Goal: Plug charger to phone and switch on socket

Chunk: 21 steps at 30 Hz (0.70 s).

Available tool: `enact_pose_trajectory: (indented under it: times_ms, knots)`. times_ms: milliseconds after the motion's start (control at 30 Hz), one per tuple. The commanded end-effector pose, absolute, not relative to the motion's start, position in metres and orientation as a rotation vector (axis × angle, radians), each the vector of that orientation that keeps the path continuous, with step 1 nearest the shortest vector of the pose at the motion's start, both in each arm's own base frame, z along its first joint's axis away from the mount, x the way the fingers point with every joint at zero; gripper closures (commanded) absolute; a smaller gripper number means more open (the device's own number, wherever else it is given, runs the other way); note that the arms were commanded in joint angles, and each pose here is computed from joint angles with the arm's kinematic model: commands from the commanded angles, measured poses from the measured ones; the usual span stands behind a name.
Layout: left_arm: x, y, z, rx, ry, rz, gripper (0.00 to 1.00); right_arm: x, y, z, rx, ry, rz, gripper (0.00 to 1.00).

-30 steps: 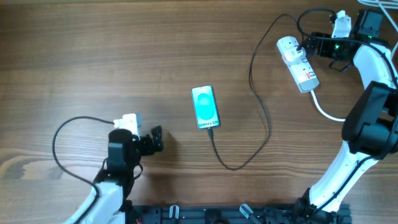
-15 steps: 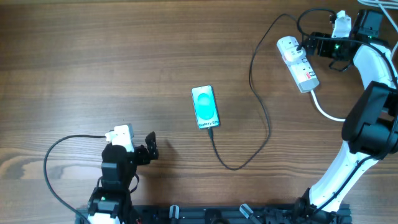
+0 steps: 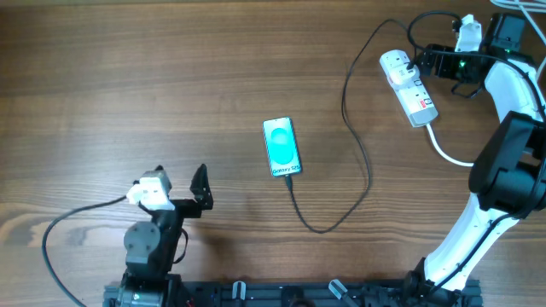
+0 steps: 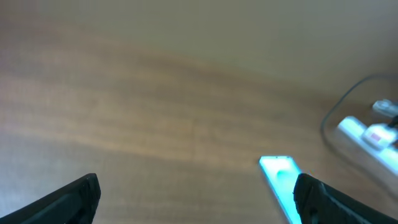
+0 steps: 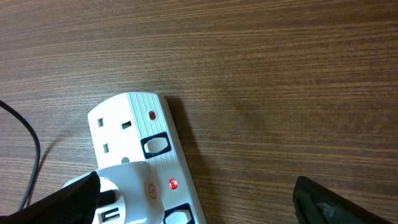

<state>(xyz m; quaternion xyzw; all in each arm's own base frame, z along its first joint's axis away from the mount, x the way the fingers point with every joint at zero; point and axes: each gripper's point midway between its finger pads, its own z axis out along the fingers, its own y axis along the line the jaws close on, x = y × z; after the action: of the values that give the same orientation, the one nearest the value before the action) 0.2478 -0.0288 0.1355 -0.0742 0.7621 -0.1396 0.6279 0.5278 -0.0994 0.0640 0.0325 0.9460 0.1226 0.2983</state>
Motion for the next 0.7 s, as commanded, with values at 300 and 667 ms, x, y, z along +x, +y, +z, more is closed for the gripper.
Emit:
enact_pose_trajectory:
  times_ms: [300, 667]
  knots:
    - [0.2438, -0.0333, 0.1566, -0.14, 1.651, -0.346, 0.0, 0.5306, -0.0937, 0.0748, 0.066, 2.49, 0.335, 0.0]
    - [0.2439, -0.0333, 0.1563, -0.141, 1.652, -0.346, 0.0, 0.5305, -0.0938, 0.0747, 0.066, 2.491, 0.335, 0.0]
